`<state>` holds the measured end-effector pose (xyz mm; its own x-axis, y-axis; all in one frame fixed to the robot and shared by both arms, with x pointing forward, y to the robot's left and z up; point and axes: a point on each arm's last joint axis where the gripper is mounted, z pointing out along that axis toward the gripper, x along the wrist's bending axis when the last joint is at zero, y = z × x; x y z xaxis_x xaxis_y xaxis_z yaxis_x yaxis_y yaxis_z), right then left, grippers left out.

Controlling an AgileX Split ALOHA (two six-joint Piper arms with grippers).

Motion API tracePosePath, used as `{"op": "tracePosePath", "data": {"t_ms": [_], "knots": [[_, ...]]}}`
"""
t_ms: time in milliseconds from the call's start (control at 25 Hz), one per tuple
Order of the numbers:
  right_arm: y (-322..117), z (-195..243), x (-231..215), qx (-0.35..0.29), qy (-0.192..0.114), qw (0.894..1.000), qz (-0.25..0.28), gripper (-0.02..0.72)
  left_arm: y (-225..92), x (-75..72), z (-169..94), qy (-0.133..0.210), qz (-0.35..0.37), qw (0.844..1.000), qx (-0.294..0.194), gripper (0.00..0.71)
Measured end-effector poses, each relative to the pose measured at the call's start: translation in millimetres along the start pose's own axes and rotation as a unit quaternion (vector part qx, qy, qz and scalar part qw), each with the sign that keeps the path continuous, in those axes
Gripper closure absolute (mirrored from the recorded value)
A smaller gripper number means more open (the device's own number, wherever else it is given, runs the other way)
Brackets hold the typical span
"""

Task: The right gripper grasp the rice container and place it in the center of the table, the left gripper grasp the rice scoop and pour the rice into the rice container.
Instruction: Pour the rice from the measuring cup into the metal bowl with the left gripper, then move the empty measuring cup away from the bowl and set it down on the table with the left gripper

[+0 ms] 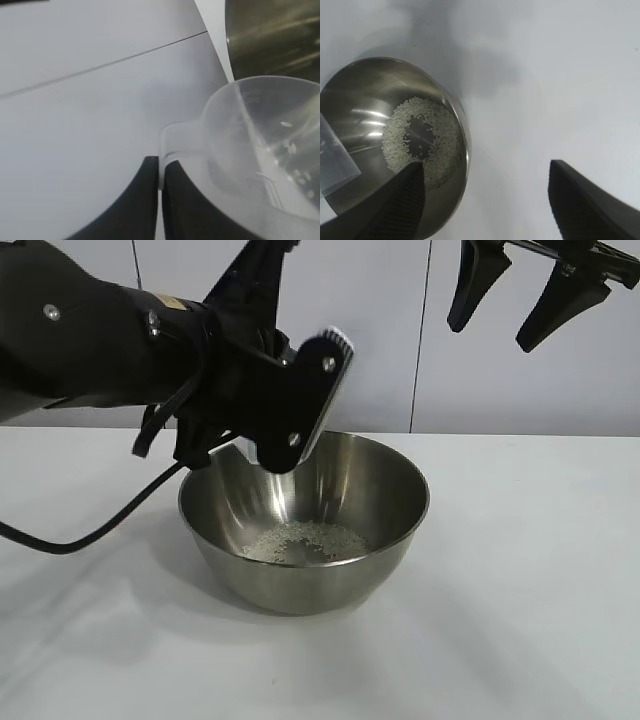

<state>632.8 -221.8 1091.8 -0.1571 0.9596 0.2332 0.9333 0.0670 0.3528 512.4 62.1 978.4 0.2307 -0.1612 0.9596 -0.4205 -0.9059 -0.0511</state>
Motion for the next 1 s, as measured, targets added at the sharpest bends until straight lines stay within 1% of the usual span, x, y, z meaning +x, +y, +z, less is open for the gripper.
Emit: {"op": "tracePosePath", "data": {"t_ms": [80,160,200,240,280,360,400,480,520,600,680,720,800,840,880,920,1000], "knots": [[0.0,0.0,0.0,0.000,0.000,1.000,0.000,0.219,-5.7,-0.9,1.1,-0.005,-0.089,0.996,0.015,0.702],[0.0,0.0,0.0,0.000,0.000,1.000,0.000,0.219,-14.2,-1.5,2.6,-0.006,-0.181,0.983,0.034,0.702],[0.0,0.0,0.0,0.000,0.000,1.000,0.000,0.219,-20.2,-1.6,3.7,-0.004,-0.223,0.974,0.046,0.702],[0.0,0.0,0.0,0.000,0.000,1.000,0.000,0.219,-26.0,-1.7,4.5,-0.002,-0.273,0.960,0.057,0.702],[0.0,0.0,0.0,0.000,0.000,1.000,0.000,0.219,-34.1,0.0,4.9,0.003,-0.323,0.944,0.067,0.702],[0.0,0.0,0.0,0.000,0.000,1.000,0.000,0.219,-54.3,3.8,5.3,0.017,-0.420,0.903,0.088,0.702],[0.0,0.0,0.0,0.000,0.000,1.000,0.000,0.219,-63.6,6.3,4.5,0.023,-0.472,0.876,0.095,0.702],[0.1,0.0,0.0,-0.001,0.000,1.000,0.000,0.219,-87.6,10.0,2.4,0.035,-0.563,0.818,0.113,0.702],[0.1,0.0,0.0,-0.001,0.000,1.000,0.000,0.219,-99.3,10.4,1.6,0.039,-0.606,0.785,0.122,0.702],[0.2,0.0,0.0,-0.001,0.000,1.000,0.000,0.219,-119.7,9.6,0.3,0.049,-0.673,0.726,0.137,0.702],[0.2,0.0,0.0,-0.001,0.000,1.000,0.000,0.219,-134.2,7.0,0.3,0.048,-0.711,0.688,0.141,0.702],[0.2,0.0,0.0,-0.001,0.000,1.000,-0.001,0.219,-140.3,4.7,-0.4,0.049,-0.725,0.672,0.142,0.702],[0.4,0.0,0.0,-0.002,0.000,1.000,-0.002,0.219,-150.2,-0.4,-2.9,0.056,-0.746,0.649,0.139,0.702],[0.6,0.0,0.0,-0.003,0.000,1.000,-0.003,0.219,-153.4,-4.9,-5.0,0.060,-0.754,0.640,0.134,0.702],[1.0,0.0,0.0,-0.006,0.000,1.000,-0.004,0.219,-157.1,-11.7,-8.4,0.064,-0.765,0.627,0.132,0.702],[1.5,0.0,0.0,-0.008,0.000,1.000,-0.004,0.219,-160.6,-16.5,-11.8,0.072,-0.766,0.627,0.123,0.702],[2.3,0.0,-0.1,-0.013,0.000,1.000,-0.005,0.219,-164.6,-31.6,-22.3,0.086,-0.773,0.620,0.100,0.702]]}}
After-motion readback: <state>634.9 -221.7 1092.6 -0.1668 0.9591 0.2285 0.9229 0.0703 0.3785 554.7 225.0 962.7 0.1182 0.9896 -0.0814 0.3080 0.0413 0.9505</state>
